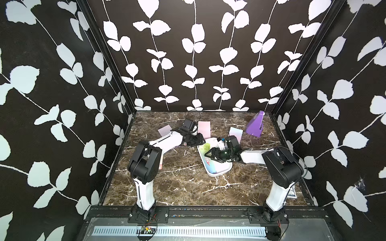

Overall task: Take the stickers out of the storage box
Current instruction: Pick up the sticker from the storage box.

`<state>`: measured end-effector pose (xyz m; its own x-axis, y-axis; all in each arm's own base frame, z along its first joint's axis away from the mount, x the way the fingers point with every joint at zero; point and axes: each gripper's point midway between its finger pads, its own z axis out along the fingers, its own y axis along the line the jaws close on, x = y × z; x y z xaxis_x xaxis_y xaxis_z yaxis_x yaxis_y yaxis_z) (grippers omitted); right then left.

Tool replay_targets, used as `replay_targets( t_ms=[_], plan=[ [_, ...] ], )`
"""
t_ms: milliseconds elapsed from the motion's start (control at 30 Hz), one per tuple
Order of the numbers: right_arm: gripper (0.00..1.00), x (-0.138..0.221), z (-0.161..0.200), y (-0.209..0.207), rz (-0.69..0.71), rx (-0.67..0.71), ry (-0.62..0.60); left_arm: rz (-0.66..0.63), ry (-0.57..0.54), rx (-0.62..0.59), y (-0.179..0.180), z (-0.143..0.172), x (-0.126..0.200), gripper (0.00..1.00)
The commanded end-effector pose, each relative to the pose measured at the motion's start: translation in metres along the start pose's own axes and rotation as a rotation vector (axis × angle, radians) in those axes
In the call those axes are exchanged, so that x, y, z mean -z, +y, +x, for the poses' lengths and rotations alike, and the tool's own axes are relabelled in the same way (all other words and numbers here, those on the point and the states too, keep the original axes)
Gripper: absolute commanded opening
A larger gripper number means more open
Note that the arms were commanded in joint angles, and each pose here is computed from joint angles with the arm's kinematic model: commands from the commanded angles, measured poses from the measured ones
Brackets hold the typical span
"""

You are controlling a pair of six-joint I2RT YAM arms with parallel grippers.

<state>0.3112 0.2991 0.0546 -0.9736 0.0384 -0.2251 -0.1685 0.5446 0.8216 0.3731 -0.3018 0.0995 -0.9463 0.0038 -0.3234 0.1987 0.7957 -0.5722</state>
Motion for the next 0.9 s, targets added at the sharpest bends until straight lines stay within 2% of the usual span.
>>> replay_targets(
  t_ms=[0,133,400,867],
  plan=[
    [0.76,-0.005,-0.003,0.001,-0.053,-0.002,-0.023,-0.002,0.055,0.000,-0.001,0.016,0.000,0.47],
    [0.76,-0.006,-0.003,-0.001,-0.063,-0.011,-0.023,-0.025,0.052,-0.009,0.002,0.014,0.001,0.46],
    [0.76,-0.010,-0.001,-0.006,-0.058,-0.019,-0.011,-0.164,0.056,-0.060,0.023,0.010,0.004,0.46],
    [0.77,-0.013,-0.001,-0.009,-0.056,-0.025,0.000,-0.212,0.077,-0.083,0.030,0.012,-0.008,0.42]
  ],
)
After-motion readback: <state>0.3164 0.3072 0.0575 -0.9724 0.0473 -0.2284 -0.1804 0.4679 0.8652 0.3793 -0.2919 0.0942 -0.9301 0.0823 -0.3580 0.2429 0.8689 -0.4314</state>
